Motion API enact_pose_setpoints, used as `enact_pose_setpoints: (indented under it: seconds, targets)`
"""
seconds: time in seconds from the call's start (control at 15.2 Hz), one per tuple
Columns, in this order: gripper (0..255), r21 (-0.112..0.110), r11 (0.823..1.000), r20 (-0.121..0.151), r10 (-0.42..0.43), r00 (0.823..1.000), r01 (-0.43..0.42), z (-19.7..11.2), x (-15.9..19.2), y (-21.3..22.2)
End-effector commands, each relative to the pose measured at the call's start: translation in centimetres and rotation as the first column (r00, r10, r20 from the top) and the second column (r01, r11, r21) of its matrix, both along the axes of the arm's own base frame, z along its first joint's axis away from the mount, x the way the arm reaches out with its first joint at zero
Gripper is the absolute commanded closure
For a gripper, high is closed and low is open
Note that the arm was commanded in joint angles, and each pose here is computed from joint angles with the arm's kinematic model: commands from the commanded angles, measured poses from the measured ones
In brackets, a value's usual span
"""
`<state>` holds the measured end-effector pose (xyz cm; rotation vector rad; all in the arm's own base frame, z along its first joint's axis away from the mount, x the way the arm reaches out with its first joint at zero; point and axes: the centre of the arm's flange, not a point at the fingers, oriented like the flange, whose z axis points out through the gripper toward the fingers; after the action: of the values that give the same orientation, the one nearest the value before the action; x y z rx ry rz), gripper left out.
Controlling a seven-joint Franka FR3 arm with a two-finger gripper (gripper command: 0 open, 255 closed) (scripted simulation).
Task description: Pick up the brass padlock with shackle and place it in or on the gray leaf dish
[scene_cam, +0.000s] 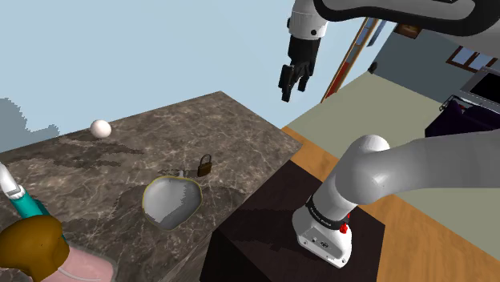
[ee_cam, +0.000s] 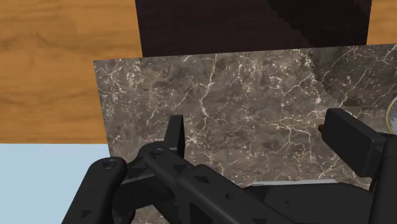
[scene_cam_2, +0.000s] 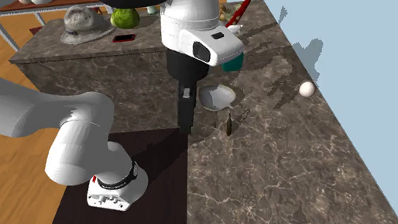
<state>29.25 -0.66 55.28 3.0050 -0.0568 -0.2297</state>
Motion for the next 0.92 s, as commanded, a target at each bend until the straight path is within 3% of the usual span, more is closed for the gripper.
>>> enact_pose_setpoints:
  seconds: [0.0, 0.86]
  targets:
    - [0, 0.000, 1.000, 0.000, 0.000, 1.000, 0.000, 0.0, 0.0, 0.0]
    - [0, 0.069, 0.997, -0.030, 0.032, 0.999, -0.029, -12.4, 7.9, 8.2]
